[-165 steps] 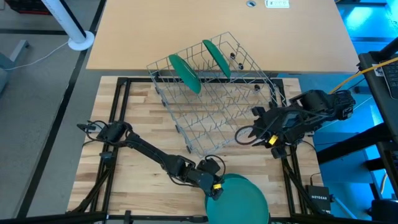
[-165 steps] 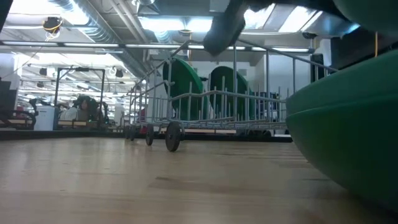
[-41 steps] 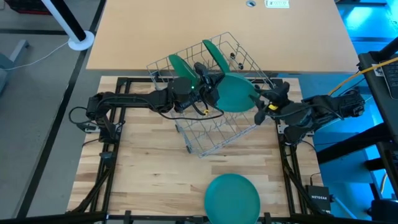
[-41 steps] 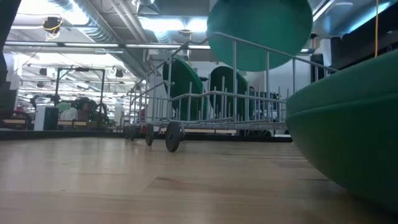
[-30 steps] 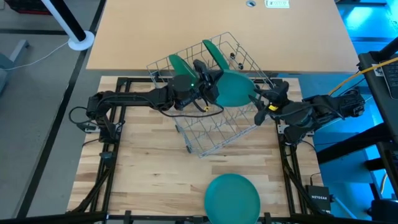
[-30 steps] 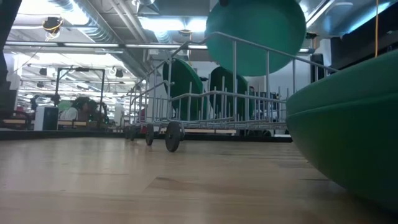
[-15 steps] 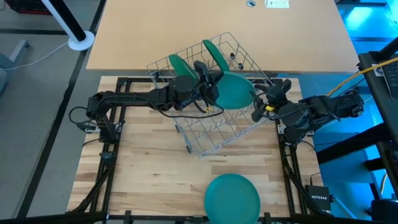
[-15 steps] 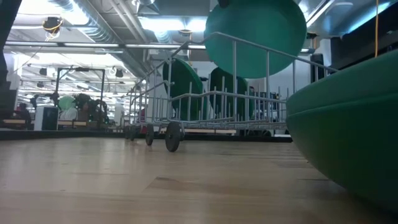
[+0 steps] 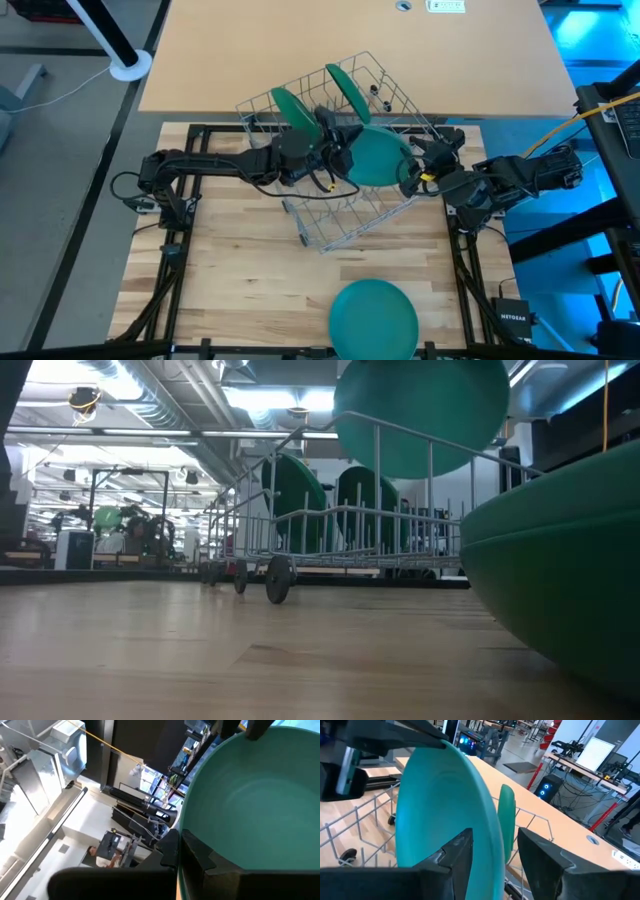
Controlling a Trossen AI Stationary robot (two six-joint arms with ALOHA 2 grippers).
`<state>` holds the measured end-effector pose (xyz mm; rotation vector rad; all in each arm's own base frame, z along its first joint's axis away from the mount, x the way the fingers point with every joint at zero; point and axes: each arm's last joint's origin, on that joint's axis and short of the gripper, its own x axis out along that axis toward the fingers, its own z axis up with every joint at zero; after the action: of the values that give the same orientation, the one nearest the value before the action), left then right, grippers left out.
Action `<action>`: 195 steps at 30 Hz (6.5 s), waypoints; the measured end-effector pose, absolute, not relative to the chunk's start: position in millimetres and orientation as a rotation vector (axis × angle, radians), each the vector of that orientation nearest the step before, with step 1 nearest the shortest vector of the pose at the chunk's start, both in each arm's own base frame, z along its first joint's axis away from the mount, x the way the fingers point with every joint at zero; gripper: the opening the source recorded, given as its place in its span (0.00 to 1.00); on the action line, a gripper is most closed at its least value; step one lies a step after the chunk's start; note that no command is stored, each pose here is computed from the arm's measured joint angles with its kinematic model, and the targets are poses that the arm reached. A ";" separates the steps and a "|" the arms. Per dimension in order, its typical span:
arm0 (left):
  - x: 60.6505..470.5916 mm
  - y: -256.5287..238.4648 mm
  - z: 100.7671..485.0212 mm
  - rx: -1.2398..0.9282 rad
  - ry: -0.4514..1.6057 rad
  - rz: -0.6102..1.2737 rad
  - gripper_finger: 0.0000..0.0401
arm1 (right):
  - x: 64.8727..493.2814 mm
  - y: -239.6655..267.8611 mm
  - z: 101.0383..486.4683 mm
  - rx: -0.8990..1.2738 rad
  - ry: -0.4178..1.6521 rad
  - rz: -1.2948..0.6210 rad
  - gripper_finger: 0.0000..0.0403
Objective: Sort dishes
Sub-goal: Put the blue plate into the dish rack
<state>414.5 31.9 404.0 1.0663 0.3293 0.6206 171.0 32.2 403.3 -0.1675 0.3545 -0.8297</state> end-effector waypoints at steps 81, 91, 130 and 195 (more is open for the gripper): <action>363.8 65.7 406.2 0.669 0.671 1.316 0.27 | 168.8 -10.2 382.0 -0.716 0.649 -1.342 0.03; 350.9 72.9 382.0 0.610 0.762 1.325 0.27 | 183.2 -27.0 368.8 -0.674 0.722 -1.376 0.03; 335.0 83.1 367.4 0.506 0.789 1.386 0.27 | 154.4 -26.2 347.8 -0.392 0.734 -1.368 0.03; 333.6 84.5 366.4 0.496 0.790 1.394 0.27 | 200.9 -1.8 297.7 0.096 1.218 -1.084 0.41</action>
<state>333.6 84.5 366.4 0.4964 0.7896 1.3940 200.9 -1.8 297.7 0.0962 1.2177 -1.0835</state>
